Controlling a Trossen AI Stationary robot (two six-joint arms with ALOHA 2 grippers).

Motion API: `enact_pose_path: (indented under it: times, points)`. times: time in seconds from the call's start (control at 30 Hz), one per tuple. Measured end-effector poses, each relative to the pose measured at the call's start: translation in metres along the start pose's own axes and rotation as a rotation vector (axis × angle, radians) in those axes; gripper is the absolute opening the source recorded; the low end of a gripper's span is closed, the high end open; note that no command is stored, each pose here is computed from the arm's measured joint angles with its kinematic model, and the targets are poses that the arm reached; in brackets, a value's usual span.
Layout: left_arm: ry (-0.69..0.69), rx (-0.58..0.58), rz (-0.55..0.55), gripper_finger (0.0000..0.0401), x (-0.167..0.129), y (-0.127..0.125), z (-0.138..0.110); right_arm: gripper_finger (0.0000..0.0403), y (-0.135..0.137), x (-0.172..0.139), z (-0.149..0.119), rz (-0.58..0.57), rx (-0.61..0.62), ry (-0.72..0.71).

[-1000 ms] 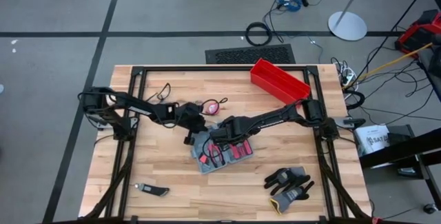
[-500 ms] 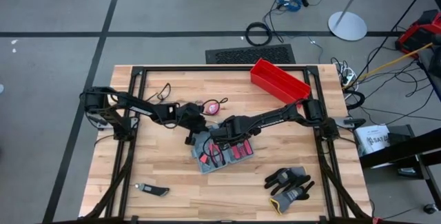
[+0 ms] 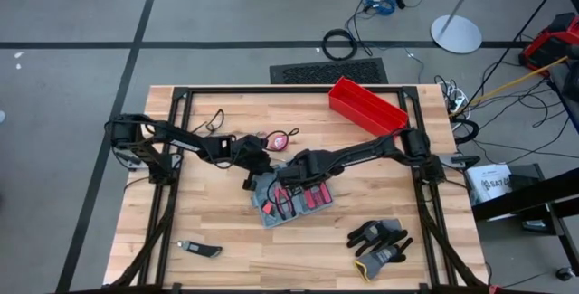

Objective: Prefit tool cases
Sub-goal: Put the screwdriver bits into the toolbox

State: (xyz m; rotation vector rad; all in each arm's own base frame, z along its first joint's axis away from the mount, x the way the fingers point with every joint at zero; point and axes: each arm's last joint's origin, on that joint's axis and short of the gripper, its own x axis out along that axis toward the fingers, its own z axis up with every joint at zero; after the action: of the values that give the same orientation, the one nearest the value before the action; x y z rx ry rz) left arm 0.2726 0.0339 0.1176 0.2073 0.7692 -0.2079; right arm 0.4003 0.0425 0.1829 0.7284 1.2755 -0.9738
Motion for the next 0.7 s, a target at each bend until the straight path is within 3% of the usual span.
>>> enact_pose_path:
  times: [0.17, 0.33, 0.7]
  points:
    - [0.002, -0.017, -0.001, 0.0, 0.0, 0.0, 0.0, 0.0093, -0.003, -0.021, -0.007, -0.016, -0.087, -0.016]
    - [0.005, -0.025, -0.002, 0.0, 0.0, 0.0, -0.001, 0.0009, 0.001, -0.023, -0.021, 0.001, -0.183, 0.027]
    - [0.004, -0.021, -0.006, 0.0, 0.0, -0.002, 0.0, 0.0, 0.006, -0.005, -0.022, -0.045, -0.207, 0.026]
